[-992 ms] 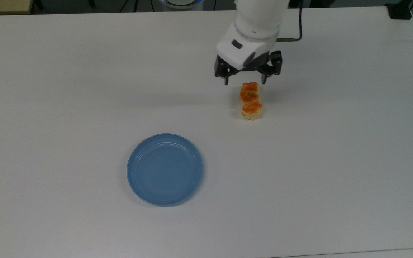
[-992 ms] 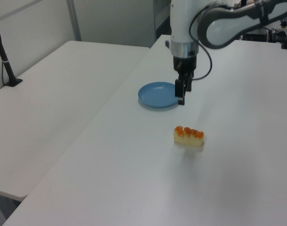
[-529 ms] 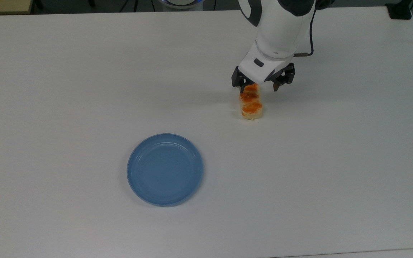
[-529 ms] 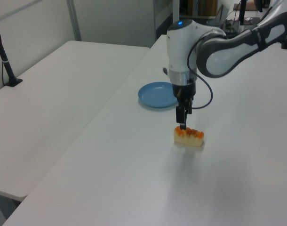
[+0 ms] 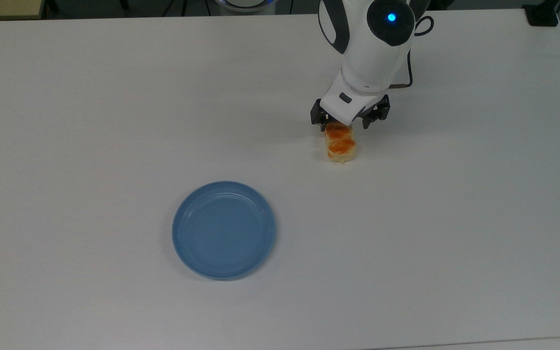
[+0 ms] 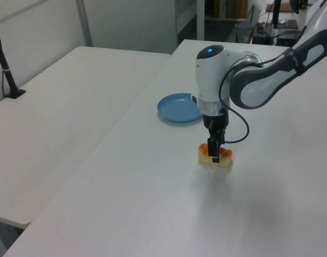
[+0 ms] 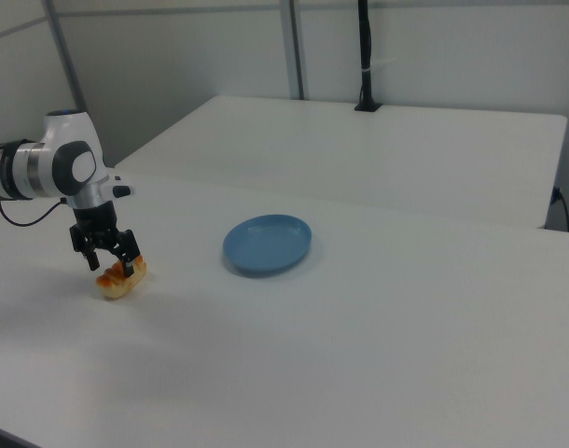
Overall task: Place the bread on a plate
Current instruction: 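Lower the gripper around the bread roll and close on it, then lift the bread roll and carry it over the blue plate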
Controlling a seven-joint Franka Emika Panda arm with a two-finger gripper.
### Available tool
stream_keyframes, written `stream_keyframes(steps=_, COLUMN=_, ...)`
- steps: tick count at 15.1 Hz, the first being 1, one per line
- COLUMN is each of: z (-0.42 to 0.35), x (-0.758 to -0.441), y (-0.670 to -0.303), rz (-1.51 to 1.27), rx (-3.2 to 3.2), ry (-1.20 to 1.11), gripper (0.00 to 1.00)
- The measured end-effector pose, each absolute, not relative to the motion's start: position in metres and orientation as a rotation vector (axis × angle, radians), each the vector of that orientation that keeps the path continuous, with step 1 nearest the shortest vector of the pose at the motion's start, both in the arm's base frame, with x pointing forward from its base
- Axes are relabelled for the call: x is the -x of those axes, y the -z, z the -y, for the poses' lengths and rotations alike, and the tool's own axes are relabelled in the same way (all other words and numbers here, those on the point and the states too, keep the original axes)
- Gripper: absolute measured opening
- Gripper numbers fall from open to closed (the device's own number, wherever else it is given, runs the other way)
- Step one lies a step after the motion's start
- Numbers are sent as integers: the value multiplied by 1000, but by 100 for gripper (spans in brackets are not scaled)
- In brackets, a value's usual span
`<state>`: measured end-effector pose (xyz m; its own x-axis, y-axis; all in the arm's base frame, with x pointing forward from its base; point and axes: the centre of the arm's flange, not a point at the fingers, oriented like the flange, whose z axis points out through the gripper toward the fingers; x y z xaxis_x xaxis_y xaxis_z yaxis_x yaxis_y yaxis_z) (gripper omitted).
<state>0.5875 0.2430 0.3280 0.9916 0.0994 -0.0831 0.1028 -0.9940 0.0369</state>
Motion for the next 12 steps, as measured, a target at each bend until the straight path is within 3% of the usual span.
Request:
stream_keyframes(steps=8, z=-243, x=-590, y=-304, rz=-156, rx=-3089, ry=133, gripper=98)
stream_keyframes(steps=9, z=-244, x=-591, y=-303, rz=-156, rx=-3090, ry=127, gripper=93)
stream_keyframes(steps=12, z=-245, x=-594, y=-309, rz=-135, rx=-3096, ry=107, gripper=59)
